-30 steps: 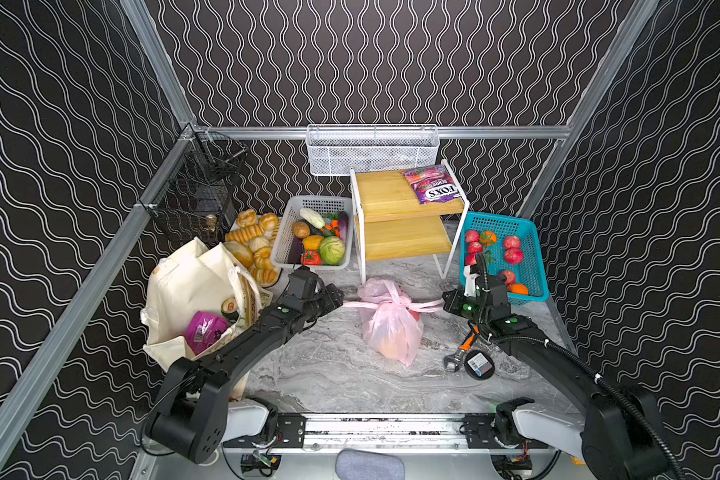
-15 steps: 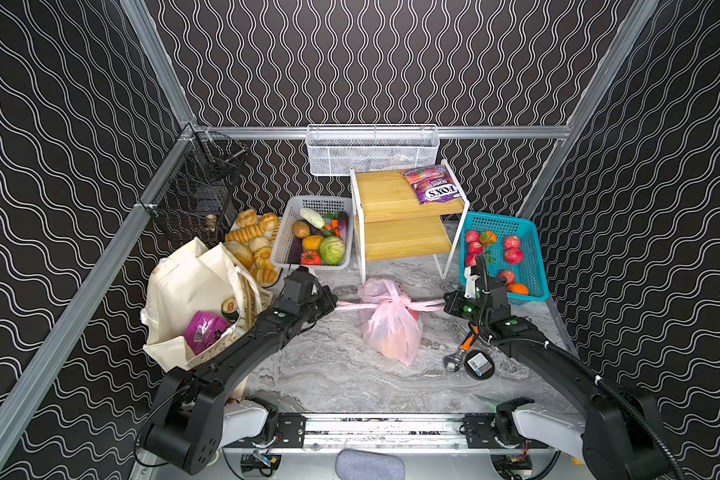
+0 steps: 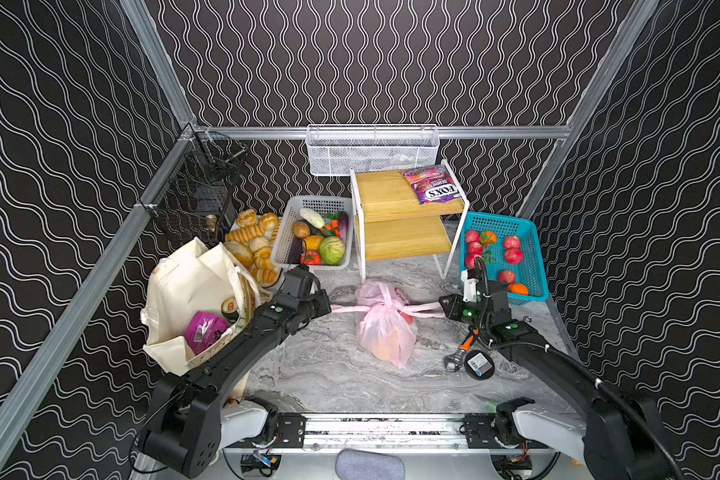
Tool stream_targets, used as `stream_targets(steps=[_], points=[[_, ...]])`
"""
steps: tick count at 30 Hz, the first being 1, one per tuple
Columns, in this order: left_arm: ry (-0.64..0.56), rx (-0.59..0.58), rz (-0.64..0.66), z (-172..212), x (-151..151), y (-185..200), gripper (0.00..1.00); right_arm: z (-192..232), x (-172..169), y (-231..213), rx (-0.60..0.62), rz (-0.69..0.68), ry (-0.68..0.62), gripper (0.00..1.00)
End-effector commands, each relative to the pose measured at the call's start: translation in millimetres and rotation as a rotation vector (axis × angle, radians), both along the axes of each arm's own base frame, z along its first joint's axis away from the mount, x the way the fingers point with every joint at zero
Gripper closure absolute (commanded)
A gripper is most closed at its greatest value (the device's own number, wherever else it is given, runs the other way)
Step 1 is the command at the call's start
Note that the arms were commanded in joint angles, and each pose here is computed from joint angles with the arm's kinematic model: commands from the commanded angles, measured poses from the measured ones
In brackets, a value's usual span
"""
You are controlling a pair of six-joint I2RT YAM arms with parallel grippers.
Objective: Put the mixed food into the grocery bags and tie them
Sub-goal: 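Hold the stretched handle loops beside the pink bag with both grippers, then lift the pink bag by its handles with the left gripper while the right releases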
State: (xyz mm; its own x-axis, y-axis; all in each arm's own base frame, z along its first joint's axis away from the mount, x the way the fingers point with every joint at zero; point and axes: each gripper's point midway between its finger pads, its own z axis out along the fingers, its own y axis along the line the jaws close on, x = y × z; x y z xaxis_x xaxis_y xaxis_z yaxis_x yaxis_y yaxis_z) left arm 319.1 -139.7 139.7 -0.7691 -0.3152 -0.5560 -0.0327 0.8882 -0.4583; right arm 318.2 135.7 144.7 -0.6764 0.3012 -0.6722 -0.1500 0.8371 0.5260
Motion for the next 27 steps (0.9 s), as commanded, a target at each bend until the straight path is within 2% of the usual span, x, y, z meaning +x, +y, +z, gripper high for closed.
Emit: stream_targets(steps=[1, 4, 7, 9, 15, 18, 24, 26, 27], points=[[-0.142, 0.029, -0.021, 37, 10, -1, 0.39, 34, 1, 7, 0.026, 0.045, -0.131, 0.36], [-0.264, 0.1, -0.052, 74, 9, 0, 0.31, 45, 4, -21, -0.045, -0.098, -0.163, 0.32], [-0.341, 0.129, -0.164, 102, 5, -19, 0.31, 56, 4, -43, -0.072, -0.219, -0.206, 0.3], [-0.356, 0.159, -0.263, 109, 0, -42, 0.32, 62, 3, -49, -0.066, -0.253, -0.236, 0.3], [-0.326, 0.259, -0.585, 90, -26, -139, 0.29, 58, 3, -36, -0.023, -0.193, -0.201, 0.3], [-0.262, 0.334, -0.63, 71, -27, -157, 0.24, 57, 4, -24, -0.006, -0.133, -0.189, 0.31], [-0.174, 0.366, -0.719, 48, -34, -183, 0.2, 58, 7, -22, 0.006, -0.132, -0.191, 0.31], [-0.158, 0.374, -0.734, 41, -35, -189, 0.06, 58, 7, -22, -0.004, -0.129, -0.195, 0.31], [-0.142, 0.379, -0.746, 37, -36, -192, 0.03, 59, 8, -22, -0.006, -0.128, -0.197, 0.3]])
